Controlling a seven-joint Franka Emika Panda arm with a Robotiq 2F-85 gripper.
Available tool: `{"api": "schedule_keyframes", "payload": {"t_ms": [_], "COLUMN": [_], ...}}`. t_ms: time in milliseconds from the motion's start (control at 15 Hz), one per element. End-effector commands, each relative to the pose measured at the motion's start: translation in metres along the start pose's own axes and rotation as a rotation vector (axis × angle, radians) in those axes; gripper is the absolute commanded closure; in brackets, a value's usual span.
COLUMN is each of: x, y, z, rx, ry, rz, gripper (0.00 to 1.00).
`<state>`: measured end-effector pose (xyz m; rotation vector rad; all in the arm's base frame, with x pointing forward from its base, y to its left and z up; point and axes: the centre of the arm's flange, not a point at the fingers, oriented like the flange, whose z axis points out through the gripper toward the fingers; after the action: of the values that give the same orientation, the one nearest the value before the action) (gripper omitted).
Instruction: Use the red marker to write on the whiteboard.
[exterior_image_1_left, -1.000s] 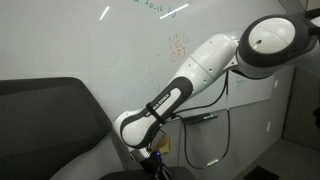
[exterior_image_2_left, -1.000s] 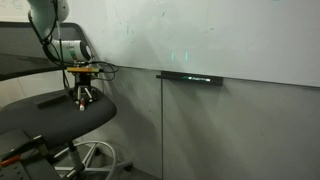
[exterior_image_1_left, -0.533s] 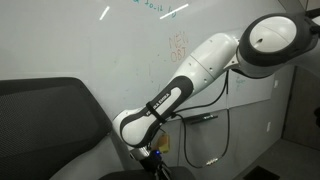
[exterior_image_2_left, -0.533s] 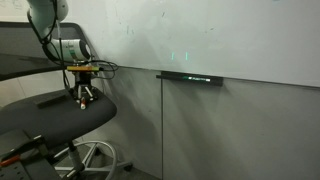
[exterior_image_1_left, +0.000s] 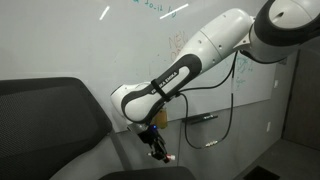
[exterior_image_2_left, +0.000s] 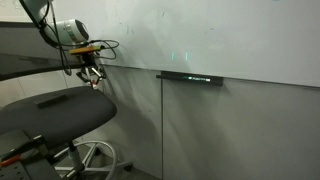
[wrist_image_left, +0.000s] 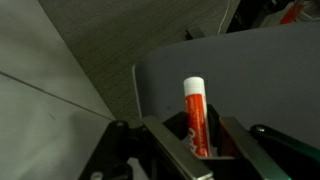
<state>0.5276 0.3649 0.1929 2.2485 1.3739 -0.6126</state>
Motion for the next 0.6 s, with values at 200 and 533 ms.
{"api": "schedule_keyframes", "payload": {"t_ms": [200, 533], "x": [-0.068, -0.104], "y": [0.032, 0.072], "z": [-0.072, -0.112], "rx": [-0.159, -0.238], "ry": [0.102, 0.149], "rz": [0.193, 0.376], "gripper": [0.94, 0.94]}}
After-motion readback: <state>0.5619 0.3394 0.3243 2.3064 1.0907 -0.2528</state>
